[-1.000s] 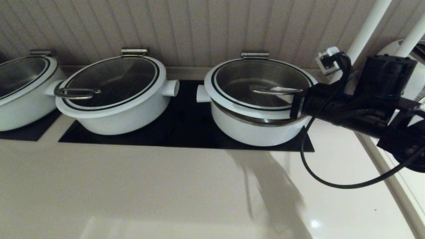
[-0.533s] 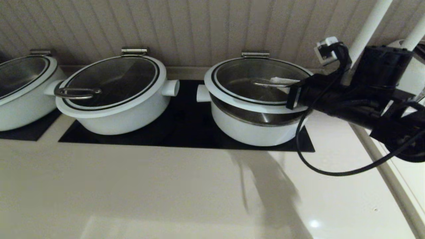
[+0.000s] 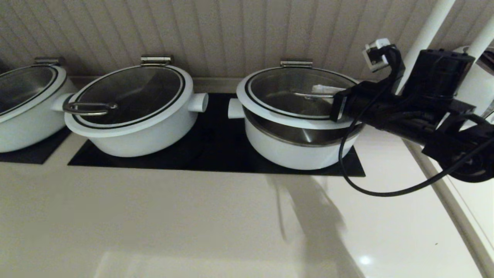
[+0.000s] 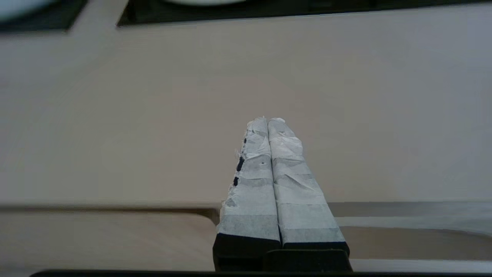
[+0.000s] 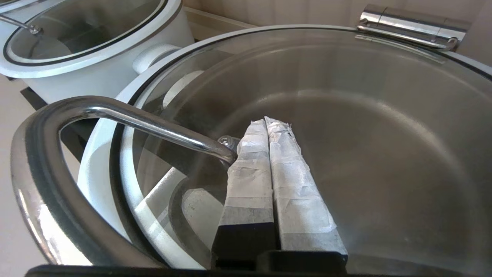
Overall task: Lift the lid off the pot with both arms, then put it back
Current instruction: Open the food pot lid a small opening with the right arm, then hold the pot lid with the left arm
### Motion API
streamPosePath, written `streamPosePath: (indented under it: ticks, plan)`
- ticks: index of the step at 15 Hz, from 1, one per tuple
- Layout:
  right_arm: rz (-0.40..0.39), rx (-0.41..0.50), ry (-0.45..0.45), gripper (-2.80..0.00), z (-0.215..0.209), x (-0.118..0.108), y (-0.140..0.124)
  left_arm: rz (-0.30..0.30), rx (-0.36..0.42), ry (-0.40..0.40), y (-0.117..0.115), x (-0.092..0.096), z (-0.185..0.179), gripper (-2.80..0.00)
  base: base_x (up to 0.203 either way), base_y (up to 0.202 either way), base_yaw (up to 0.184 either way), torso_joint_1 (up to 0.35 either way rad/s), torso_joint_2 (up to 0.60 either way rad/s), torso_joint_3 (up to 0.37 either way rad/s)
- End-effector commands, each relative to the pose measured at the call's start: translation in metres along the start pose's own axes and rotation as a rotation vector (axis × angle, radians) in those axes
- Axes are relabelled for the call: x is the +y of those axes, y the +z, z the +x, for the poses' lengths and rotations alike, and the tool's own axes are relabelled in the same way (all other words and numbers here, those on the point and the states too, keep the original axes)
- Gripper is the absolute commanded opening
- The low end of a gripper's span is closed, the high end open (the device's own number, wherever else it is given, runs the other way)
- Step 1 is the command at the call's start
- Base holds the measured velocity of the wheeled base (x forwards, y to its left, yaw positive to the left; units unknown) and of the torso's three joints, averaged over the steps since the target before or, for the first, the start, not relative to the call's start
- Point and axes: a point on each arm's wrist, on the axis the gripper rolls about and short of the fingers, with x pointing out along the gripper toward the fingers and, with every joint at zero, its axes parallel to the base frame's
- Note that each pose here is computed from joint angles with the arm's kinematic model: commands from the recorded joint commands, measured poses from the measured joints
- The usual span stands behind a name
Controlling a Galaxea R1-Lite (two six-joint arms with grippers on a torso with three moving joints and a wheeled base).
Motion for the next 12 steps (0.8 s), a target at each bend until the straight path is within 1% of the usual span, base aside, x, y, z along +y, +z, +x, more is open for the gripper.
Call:
streamPosePath:
  ticks: [1,2,3,4,6,9,12]
  plan:
    - [-0.001,-0.007,0.0,-2.8,0.0,0.0,0.001,0.034,-0.008,-0.018,0.001,0.0,0.0,-2.8,0.0,0.0,0.0,0.0,0.0,0.0]
    - [-0.001,-0.009,0.0,-2.8,0.0,0.0,0.002,0.057,-0.022,-0.031,0.002,-0.001,0.0,-2.8,0.0,0.0,0.0,0.0,0.0,0.0]
    - [-0.002,-0.011,0.0,-2.8,0.001,0.0,0.002,0.067,-0.034,-0.036,0.005,-0.001,-0.001,-2.8,0.0,0.0,0.0,0.0,0.0,0.0]
    - [-0.002,-0.012,0.0,-2.8,0.001,0.0,0.003,0.068,-0.056,-0.042,0.013,0.0,-0.003,-2.8,0.0,0.0,0.0,0.0,0.0,0.0]
    - [-0.003,-0.015,0.0,-2.8,0.001,-0.001,0.004,0.069,-0.087,-0.132,0.033,-0.001,-0.005,-2.8,0.0,0.0,0.0,0.0,0.0,0.0]
    - [-0.007,-0.024,0.0,-2.8,0.001,-0.001,0.006,0.068,-0.056,-0.191,0.06,0.0,0.006,-2.8,0.0,0.0,0.0,0.0,0.0,0.0]
    - [-0.008,-0.033,-0.002,-2.8,0.002,-0.001,0.009,0.063,-0.025,-0.224,0.093,0.002,0.036,-2.8,0.0,0.0,0.0,0.0,0.0,0.0]
